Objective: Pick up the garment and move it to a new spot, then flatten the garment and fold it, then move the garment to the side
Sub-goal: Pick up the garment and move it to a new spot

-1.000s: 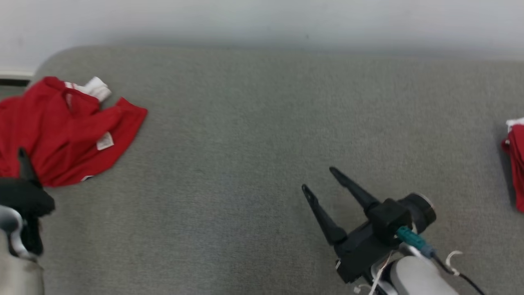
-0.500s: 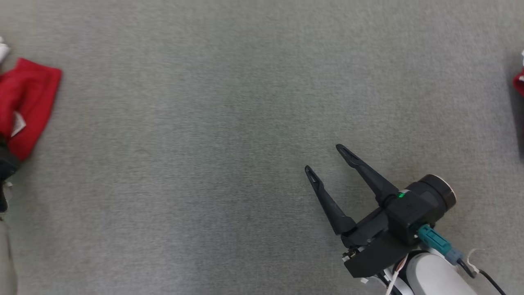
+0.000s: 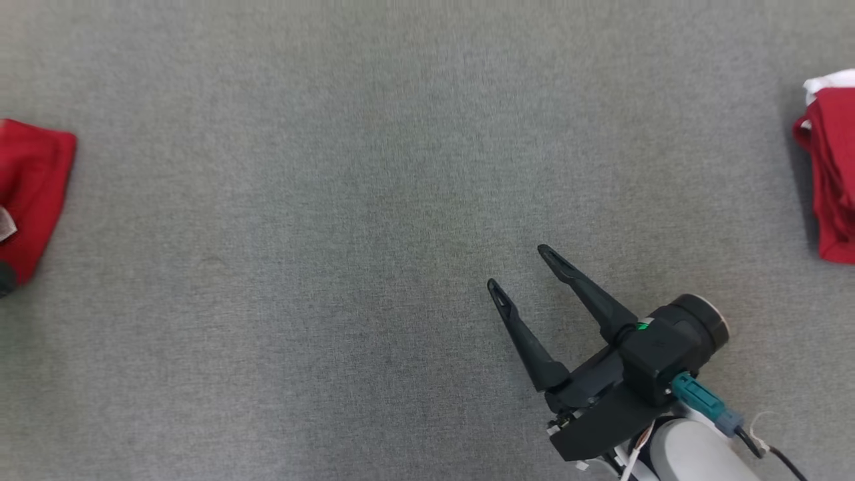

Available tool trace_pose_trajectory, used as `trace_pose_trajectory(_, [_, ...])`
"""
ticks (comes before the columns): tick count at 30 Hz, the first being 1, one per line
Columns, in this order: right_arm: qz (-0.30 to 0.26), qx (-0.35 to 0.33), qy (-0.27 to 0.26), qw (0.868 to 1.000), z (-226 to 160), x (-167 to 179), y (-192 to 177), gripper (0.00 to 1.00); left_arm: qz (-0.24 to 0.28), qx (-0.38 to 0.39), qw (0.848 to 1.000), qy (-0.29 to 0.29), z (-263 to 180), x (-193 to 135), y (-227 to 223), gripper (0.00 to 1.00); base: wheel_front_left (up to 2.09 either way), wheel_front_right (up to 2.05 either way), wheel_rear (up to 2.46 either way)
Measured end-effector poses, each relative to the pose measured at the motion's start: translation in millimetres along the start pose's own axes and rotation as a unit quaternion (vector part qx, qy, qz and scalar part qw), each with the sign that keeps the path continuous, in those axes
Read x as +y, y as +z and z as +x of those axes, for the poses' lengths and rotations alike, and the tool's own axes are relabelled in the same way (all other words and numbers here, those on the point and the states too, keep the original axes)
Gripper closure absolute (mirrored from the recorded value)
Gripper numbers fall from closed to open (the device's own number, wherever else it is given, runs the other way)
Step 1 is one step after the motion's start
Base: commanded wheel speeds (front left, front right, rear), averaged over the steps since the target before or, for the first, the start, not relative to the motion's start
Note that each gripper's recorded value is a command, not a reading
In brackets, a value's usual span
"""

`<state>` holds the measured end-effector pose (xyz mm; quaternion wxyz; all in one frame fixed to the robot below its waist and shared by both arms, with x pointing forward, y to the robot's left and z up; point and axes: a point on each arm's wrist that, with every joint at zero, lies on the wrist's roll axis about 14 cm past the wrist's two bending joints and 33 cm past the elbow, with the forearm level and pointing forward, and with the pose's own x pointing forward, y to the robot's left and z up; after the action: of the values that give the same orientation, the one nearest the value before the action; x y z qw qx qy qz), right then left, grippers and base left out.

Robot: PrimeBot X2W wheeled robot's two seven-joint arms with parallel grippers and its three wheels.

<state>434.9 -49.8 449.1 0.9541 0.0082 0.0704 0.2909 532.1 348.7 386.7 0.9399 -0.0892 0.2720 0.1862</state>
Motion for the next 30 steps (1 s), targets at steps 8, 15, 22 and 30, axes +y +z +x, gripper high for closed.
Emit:
trace_pose_trajectory(8, [0.02, -0.033, -0.005, 0.999, -12, 17, 17, 0.0, 0.053, -0.127, 0.989, -0.049, -40, -9, 101, 1.0, 0.0, 0.0, 0.0])
trace_pose_trajectory(15, [0.027, -0.07, -0.014, 0.997, -32, 31, 41, 0.0, 0.123, -0.253, 0.953, -0.11, -115, -53, 201, 1.0, 0.0, 0.0, 0.0])
trace_pose_trajectory(22, [0.018, -0.116, -0.028, 0.993, -57, 42, 70, 0.0, 0.184, -0.363, 0.886, -0.221, -233, -151, 256, 1.0, 0.0, 0.0, 0.0])
trace_pose_trajectory(30, [0.008, -0.141, -0.06, 0.988, -79, 32, 84, 0.0, 0.198, -0.403, 0.816, -0.363, -320, -256, 241, 1.0, 0.0, 0.0, 0.0])
